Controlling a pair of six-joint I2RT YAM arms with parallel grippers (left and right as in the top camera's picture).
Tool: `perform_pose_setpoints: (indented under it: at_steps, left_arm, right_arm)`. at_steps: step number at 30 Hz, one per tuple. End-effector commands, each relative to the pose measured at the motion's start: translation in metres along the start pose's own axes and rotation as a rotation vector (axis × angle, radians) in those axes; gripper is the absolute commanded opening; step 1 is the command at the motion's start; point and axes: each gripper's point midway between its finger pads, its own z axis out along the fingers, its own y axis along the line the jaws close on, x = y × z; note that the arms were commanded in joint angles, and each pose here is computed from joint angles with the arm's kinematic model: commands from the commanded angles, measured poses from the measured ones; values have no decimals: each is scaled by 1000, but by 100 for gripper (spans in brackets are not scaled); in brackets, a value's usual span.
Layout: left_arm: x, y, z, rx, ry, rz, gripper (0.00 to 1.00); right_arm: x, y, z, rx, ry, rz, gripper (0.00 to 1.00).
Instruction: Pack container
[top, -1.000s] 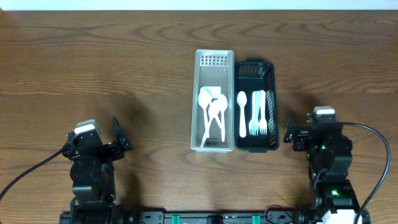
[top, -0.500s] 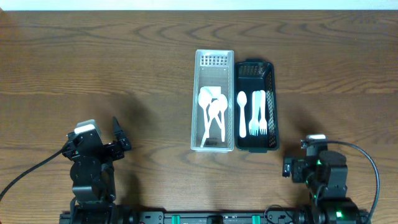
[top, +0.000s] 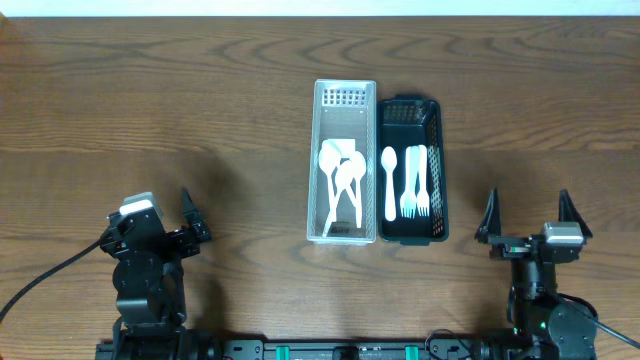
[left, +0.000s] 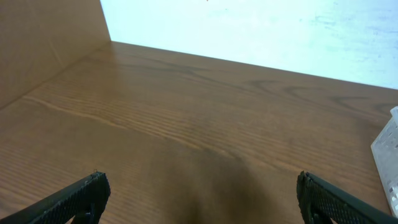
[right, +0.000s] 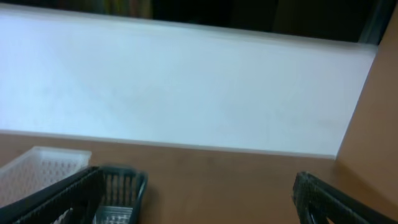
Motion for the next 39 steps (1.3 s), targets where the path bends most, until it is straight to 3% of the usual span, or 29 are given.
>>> perform_pose_setpoints:
  at_steps: [1, 4, 12, 39]
  left_arm:
    - [-3, 1, -1, -6, -10, 15, 98]
    - [-3, 1, -1, -6, -10, 15, 98]
    - [-3, 1, -1, -6, -10, 15, 98]
    - [-3, 1, -1, -6, -10, 15, 98]
  right_arm:
    - [21, 2, 4, 2, -11, -11, 99]
    - [41, 2, 6, 5, -1, -27, 99]
    - [101, 12, -2, -47, 250, -10, 99]
    - [101, 12, -2, -52, 249, -3, 99]
